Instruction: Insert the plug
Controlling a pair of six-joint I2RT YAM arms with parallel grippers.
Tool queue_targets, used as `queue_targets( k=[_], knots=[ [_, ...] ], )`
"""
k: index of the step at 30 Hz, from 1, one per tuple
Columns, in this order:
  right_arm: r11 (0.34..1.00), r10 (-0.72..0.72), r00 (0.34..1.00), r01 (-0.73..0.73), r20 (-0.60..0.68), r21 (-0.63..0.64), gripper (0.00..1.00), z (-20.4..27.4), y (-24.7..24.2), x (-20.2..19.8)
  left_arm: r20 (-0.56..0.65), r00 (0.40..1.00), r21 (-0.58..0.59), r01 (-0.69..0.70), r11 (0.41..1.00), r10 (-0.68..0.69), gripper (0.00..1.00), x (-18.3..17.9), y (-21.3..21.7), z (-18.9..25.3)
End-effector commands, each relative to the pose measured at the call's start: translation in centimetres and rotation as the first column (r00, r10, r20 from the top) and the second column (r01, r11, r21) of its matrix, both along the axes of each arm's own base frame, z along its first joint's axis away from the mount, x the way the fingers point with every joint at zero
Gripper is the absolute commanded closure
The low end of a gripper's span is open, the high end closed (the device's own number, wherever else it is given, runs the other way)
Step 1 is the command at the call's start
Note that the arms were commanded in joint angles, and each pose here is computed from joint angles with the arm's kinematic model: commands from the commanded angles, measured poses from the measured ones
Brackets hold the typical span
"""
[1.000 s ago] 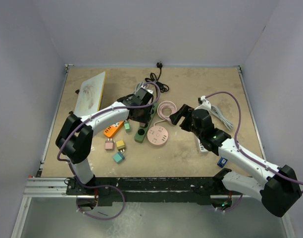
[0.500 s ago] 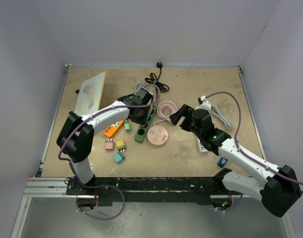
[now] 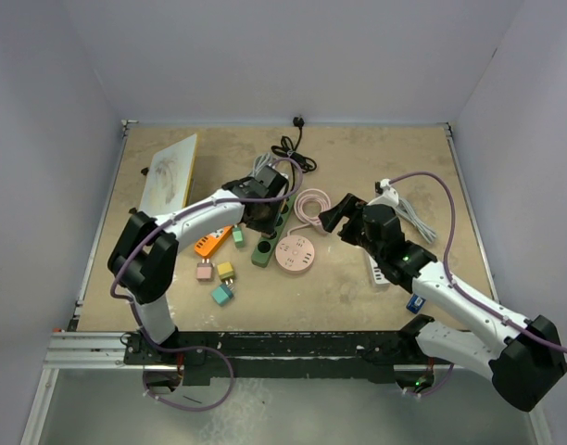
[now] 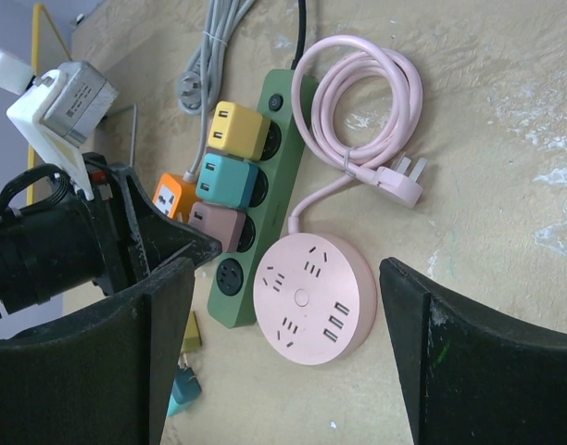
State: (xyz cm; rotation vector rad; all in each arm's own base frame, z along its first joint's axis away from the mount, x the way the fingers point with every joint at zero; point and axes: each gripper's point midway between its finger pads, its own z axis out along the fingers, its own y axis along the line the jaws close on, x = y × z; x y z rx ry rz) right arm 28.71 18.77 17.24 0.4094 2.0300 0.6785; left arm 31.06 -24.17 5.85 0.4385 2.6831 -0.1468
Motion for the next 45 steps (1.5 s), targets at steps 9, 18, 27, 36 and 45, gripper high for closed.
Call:
queue_targets(
  k=[9, 18, 27, 36, 45],
  knots=[
    [0.999, -0.038, 0.999, 0.037, 0.029, 0.011, 0.18, 1.2, -0.3, 0.8, -0.248, 0.968, 0.198, 0.01, 0.98, 0.04, 1.0, -6.5, 4.4, -12.4],
    [0.999, -0.038, 0.999, 0.038, 0.039, 0.013, 0.18, 1.7, -0.4, 0.9, -0.048, 0.999, -0.05, -0.026, 0.998, 0.024, 0.7, -0.7, -0.5, -2.0],
    [0.999, -0.038, 0.999, 0.037, 0.038, 0.016, 0.18, 1.7, -0.3, 0.9, 0.168, 0.98, -0.168, -0.076, 0.983, 0.104, 0.46, 2.2, -0.9, 8.0],
    [0.999, -0.033, 0.999, 0.033, 0.027, 0.014, 0.18, 1.2, -0.2, 0.8, 0.282, 0.867, -0.166, -0.379, 0.91, 0.412, 0.45, 3.1, 4.7, 7.1],
    [0.999, -0.031, 0.999, 0.03, 0.02, 0.017, 0.18, 1.0, -0.2, 0.7, 0.231, 0.822, -0.136, -0.503, 0.853, 0.521, 0.45, 2.2, 7.0, 1.8]
  ],
)
